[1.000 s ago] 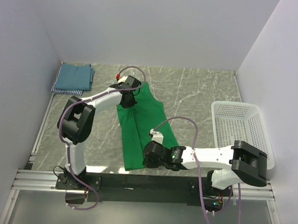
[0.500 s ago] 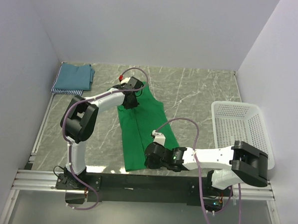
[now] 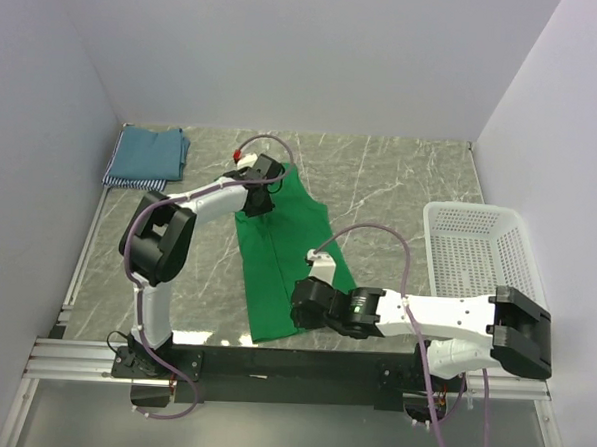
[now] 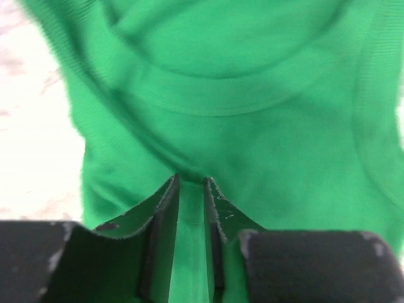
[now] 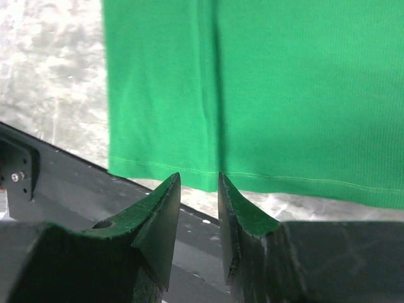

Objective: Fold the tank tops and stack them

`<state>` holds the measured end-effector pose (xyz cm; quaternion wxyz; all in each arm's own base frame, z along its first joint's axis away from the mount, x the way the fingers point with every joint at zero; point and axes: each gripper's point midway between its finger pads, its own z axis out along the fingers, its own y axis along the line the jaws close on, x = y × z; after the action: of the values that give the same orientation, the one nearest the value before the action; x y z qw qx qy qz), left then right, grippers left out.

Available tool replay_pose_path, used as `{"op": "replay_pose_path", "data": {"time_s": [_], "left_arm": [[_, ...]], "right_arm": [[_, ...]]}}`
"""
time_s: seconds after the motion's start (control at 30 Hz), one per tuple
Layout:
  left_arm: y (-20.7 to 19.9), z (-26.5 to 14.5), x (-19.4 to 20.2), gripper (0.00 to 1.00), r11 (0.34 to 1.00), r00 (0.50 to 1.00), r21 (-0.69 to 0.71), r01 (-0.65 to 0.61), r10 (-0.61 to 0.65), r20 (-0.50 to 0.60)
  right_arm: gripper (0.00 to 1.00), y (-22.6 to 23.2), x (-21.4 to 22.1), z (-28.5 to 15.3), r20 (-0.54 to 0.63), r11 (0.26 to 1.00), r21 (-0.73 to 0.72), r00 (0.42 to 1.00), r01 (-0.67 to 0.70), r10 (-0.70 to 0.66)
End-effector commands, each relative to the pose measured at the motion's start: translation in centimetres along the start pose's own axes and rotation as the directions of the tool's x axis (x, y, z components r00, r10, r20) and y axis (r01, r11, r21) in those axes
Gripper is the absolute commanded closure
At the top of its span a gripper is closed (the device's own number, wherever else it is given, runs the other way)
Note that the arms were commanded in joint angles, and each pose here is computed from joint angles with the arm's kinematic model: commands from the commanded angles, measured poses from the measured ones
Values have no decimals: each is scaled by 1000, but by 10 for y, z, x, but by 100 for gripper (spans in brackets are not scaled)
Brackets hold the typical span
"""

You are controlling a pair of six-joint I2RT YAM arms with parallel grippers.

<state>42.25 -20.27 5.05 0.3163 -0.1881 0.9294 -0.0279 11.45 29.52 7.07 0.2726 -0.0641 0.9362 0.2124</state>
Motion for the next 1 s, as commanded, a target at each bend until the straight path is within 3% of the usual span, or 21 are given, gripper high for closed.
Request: {"op": "replay_pose_path", "data": {"time_s": [0.0,0.2,0.4,0.6,0.73,0.97], "left_arm": [[19,-8,-13,74,997,997,-35,63,-61,55],[37,6,-6,83,995,998,-78,67,-65,28],[40,15,-8,83,995,999,-84,44,-42,21],[26,28,-20,78,998,999,-43,-44,44,20],[2,32,-36,71,991,994,76,-108,106,34],[-47,6,-79,55,936,979,298,-188,154,134]], "right_arm": [[63,21,-11,-3,39,997,-11,997,73,-72],[64,30,17,28,-52,985,31,985,167,-165],[65,31,47,54,-146,981,49,973,189,-180],[66,91,63,63,-210,975,-115,955,190,-211],[66,141,41,72,-153,965,-204,968,164,-197],[61,167,2,68,-43,941,-312,987,131,-152]]}}
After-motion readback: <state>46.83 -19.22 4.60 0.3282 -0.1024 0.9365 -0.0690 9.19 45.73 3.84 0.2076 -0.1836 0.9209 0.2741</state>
